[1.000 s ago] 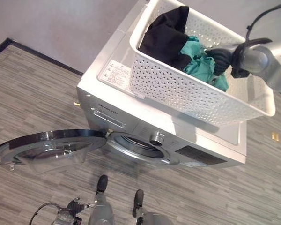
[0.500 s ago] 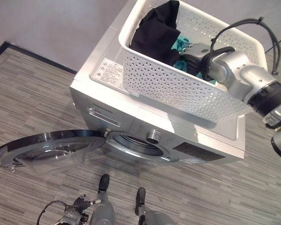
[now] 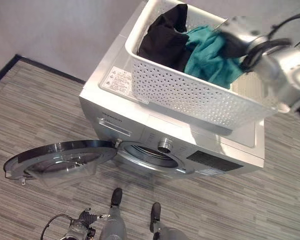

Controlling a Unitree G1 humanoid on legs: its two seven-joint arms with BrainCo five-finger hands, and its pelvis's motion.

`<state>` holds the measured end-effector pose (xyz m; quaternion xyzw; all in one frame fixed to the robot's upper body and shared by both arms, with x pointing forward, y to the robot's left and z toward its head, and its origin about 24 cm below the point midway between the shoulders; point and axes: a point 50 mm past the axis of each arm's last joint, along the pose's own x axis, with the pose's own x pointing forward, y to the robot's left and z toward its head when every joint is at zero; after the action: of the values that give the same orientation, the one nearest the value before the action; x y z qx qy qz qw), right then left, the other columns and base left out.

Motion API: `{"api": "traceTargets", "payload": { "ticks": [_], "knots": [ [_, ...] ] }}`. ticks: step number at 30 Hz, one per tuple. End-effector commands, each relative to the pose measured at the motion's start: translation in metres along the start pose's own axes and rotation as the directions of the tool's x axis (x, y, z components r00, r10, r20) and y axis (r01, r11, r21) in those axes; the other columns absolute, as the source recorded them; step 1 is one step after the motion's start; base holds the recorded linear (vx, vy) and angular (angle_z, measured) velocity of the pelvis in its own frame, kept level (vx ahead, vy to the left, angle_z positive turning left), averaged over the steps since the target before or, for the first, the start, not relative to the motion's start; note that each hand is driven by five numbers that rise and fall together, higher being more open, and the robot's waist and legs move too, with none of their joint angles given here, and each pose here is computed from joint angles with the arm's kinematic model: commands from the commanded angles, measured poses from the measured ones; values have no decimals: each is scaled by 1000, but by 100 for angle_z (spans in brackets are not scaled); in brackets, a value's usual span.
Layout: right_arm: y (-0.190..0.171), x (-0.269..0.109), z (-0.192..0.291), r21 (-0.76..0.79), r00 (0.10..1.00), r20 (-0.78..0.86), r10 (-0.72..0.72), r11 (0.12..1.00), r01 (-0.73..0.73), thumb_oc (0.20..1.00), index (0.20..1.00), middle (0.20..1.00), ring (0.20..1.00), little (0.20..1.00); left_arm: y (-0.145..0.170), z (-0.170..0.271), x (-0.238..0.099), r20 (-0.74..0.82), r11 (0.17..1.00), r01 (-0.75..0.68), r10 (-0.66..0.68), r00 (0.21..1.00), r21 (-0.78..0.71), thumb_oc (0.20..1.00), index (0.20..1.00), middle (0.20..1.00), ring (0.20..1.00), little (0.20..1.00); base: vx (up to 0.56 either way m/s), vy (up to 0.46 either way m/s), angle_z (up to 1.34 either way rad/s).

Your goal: Grab the laundry basket,head to the washer,open it,put in the laundry and shut it.

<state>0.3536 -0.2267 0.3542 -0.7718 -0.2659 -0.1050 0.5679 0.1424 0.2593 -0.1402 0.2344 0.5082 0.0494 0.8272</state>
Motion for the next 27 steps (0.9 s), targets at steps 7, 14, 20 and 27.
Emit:
{"api": "traceTargets", "payload": {
  "ticks": [7,14,20,27],
  "knots": [
    [-64,-27,-44,-118,892,-145,-427,903,413,200,200,200,200,200,-5,7,1,19,997,-4,2,1000,75,1000,1000,1000,1000,1000,45,-11,1],
    [-90,-48,-41,18,740,-164,-652,748,663,200,200,200,200,200,-19,-11,-3,-36,994,24,-21,999,105,1000,1000,1000,1000,1000,32,-16,-3],
    [-95,-55,-44,153,637,-254,-728,620,769,200,200,200,200,200,-19,-19,-5,-63,995,21,-15,998,96,1000,1000,1000,1000,1000,24,-10,1],
    [-94,-6,-43,593,604,-535,-591,246,766,200,200,200,200,200,-2,18,0,100,1000,-17,18,995,-13,1000,1000,1000,1000,1000,-4,1,-1]
  ]
}}
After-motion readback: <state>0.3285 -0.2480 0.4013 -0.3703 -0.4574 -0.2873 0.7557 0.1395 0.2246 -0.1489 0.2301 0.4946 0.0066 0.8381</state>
